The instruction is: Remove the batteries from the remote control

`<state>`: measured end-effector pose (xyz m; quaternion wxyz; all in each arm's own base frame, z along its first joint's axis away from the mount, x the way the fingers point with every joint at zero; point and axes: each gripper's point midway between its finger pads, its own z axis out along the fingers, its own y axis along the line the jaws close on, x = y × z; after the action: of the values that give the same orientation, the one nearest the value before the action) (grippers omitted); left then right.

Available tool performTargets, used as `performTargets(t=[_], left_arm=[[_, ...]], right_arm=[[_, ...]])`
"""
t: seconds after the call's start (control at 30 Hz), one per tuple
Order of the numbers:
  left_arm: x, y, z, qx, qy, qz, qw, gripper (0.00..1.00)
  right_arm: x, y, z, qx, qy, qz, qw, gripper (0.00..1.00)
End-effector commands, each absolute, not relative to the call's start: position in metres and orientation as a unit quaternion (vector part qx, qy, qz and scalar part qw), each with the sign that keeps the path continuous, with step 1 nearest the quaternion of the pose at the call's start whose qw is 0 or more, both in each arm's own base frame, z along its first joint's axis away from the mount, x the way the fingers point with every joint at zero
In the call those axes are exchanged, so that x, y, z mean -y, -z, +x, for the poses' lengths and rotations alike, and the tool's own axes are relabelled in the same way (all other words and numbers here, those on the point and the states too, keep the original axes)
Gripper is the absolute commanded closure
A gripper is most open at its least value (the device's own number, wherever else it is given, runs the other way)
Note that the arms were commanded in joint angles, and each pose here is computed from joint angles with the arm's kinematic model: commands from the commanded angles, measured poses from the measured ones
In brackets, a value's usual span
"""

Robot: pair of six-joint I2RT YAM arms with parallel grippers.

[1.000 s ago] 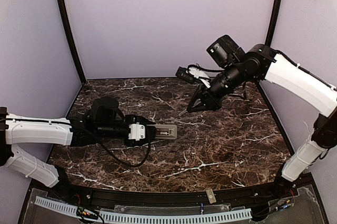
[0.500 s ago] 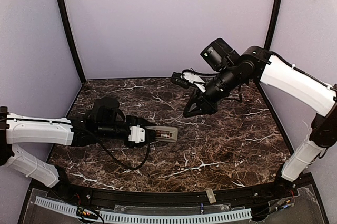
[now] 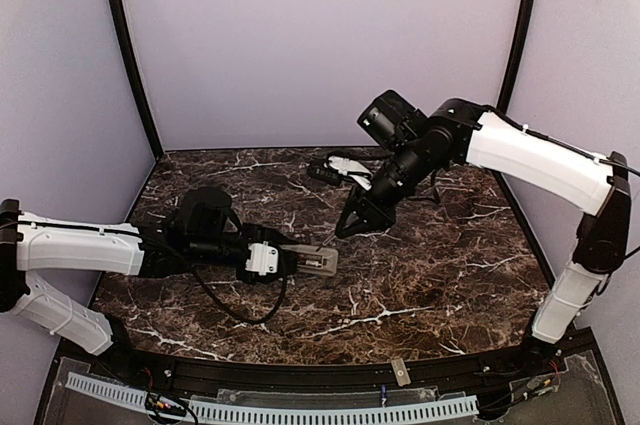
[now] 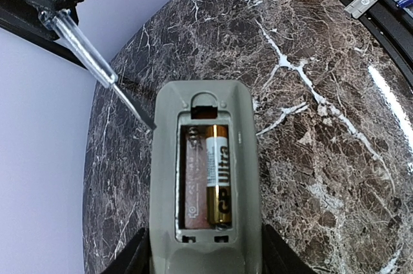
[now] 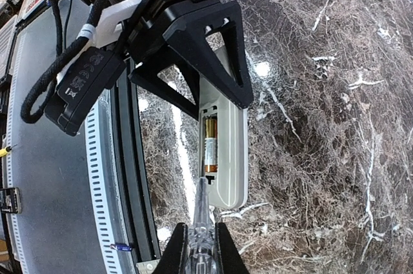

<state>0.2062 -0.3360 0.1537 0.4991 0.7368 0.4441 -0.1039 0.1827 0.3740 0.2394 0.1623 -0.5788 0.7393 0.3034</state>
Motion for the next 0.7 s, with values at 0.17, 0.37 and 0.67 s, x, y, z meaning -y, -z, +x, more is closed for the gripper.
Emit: performTargets(t=[0.17,0.37,0.67], left_arm=[[0.337,-0.157,0.209,-0.442,0.097,0.741,0.496,1.00],[0.337,-0.156,0.209,-0.443,0.093,0.743,0.493,1.00],[0.335,-0.153,0.212,-0.444,0.081,0.746,0.489,1.00]], right_arm=[[-0.393,-0.233,0.183,-0.745,-0.308,-0.570,0.159,1.00],[-0.397,-0.222,0.188,-0.756,-0.294,-0.564,0.155,1.00],[-0.402,-0.208,0.195,-0.772,-0.258,-0.560,0.155,1.00]])
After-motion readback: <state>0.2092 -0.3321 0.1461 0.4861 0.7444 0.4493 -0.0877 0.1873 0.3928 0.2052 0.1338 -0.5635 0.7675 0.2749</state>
